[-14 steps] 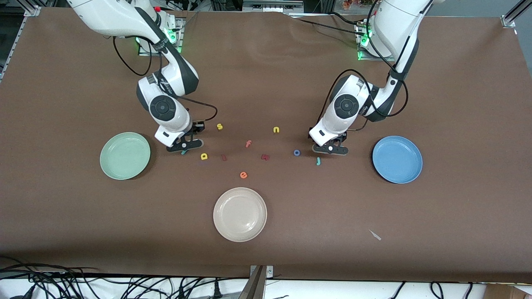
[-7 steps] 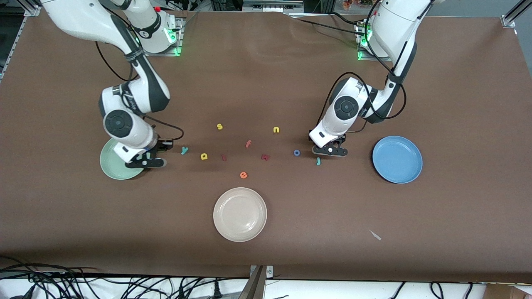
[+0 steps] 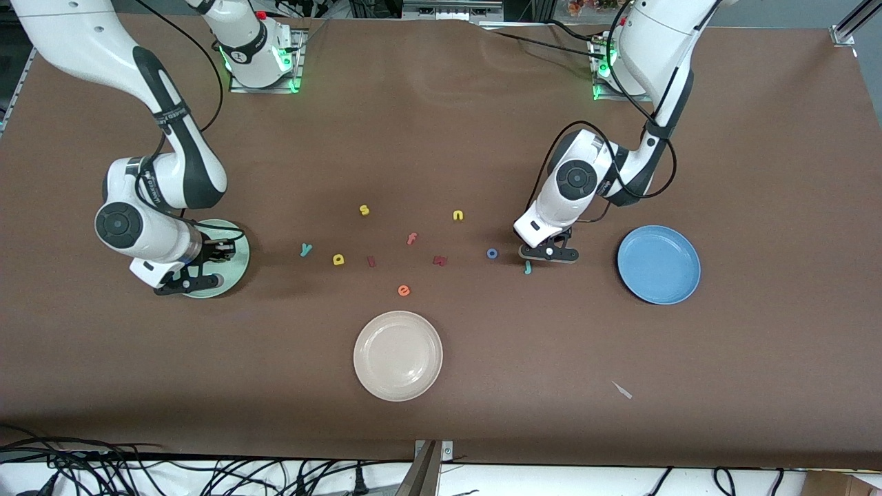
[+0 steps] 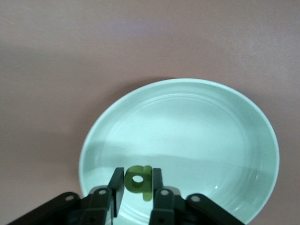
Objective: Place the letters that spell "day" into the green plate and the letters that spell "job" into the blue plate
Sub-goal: 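Carry the green letter to the green plate while the left gripper grasps pink p, then release the green letter on the green plate while the left gripper drops pink p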
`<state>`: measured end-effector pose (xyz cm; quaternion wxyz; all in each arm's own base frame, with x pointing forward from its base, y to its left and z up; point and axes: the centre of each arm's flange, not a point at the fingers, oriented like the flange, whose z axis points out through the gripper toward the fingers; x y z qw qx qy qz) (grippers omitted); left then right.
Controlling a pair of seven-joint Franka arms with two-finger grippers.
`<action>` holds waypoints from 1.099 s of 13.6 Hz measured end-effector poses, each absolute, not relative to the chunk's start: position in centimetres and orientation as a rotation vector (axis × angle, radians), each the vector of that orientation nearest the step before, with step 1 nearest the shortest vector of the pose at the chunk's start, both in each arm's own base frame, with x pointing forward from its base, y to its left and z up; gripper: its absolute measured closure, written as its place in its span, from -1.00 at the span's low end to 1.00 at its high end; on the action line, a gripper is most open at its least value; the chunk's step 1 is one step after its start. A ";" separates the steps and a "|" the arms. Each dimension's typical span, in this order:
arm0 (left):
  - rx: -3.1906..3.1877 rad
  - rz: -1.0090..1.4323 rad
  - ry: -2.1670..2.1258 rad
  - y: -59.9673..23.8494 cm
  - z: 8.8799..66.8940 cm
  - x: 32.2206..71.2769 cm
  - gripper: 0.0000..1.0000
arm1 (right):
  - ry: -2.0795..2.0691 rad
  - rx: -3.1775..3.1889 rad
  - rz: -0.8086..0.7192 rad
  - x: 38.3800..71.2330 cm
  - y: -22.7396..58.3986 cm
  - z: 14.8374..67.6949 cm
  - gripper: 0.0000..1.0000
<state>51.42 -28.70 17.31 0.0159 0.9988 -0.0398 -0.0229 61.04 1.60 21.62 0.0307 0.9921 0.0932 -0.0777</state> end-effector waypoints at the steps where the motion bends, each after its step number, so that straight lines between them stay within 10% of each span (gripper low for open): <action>1: 3.106 -0.062 -0.120 -28.6 17.4 51.6 0.46 | 0.281 3.060 -0.249 61.4 1.3 21.2 0.32; 8: 3.098 0.054 -0.231 -11.9 26.5 58.7 0.46 | -0.110 3.086 -0.396 63.3 6.9 25.3 -1.00; 13: 3.087 -0.043 -0.372 -0.9 24.3 56.8 0.46 | -0.457 3.060 -0.360 62.7 11.9 25.2 -1.00; 15: 3.080 -0.042 -0.397 -1.9 24.2 56.7 0.14 | -0.562 3.074 -0.306 62.0 14.3 24.2 -1.00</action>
